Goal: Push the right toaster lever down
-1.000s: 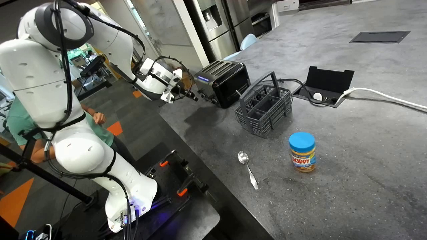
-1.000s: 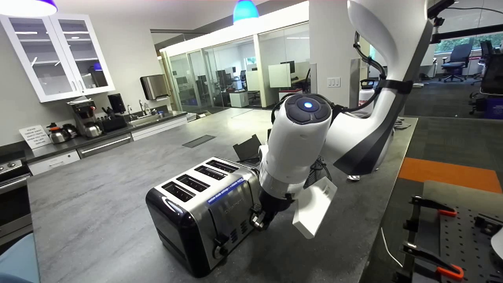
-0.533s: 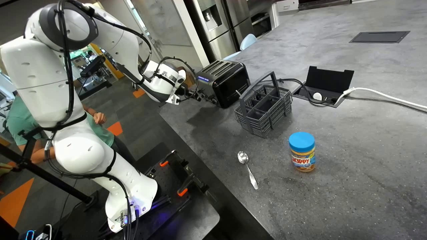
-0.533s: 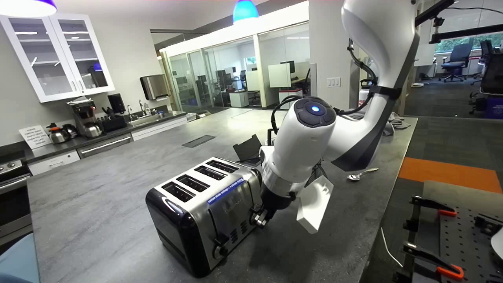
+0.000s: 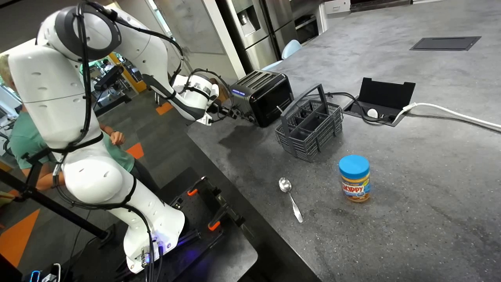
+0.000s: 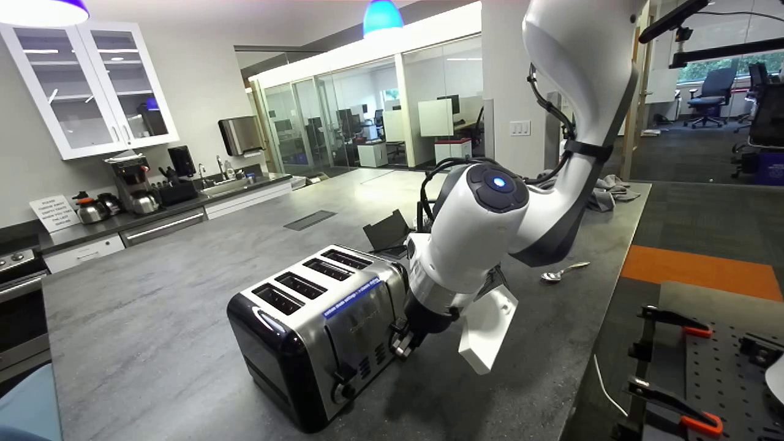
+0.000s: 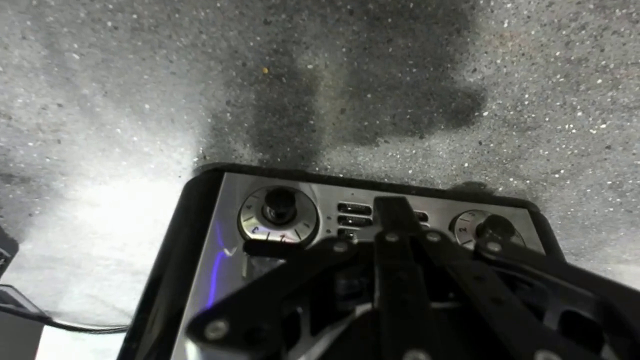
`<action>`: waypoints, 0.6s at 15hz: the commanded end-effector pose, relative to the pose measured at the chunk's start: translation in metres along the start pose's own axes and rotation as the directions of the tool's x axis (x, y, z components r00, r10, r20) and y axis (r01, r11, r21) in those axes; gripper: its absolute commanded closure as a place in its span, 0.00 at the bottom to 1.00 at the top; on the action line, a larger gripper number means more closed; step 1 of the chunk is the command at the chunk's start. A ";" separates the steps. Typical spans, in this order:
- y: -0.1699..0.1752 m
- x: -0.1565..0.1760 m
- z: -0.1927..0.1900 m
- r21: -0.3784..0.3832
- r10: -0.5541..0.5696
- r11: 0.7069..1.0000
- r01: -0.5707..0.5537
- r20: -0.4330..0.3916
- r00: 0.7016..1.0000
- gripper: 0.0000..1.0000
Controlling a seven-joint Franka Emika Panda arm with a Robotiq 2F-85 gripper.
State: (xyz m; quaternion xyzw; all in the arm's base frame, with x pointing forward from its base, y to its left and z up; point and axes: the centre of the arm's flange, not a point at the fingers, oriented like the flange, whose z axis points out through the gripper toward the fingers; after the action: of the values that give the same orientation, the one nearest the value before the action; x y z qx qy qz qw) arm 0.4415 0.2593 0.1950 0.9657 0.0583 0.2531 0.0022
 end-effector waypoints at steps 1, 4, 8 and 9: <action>-0.006 -0.005 0.019 -0.015 0.040 0.999 -0.040 -0.023 0.999 1.00; -0.006 -0.006 0.031 -0.045 0.080 0.996 -0.082 -0.031 0.996 1.00; -0.007 -0.006 0.044 -0.080 0.122 0.989 -0.127 -0.060 0.991 1.00; -0.007 -0.006 0.046 -0.091 0.132 0.986 -0.138 -0.068 0.989 1.00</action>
State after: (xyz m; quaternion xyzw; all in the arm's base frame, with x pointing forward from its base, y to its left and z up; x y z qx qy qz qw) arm 0.4530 0.2637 0.1623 0.9643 0.0000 0.2643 0.0190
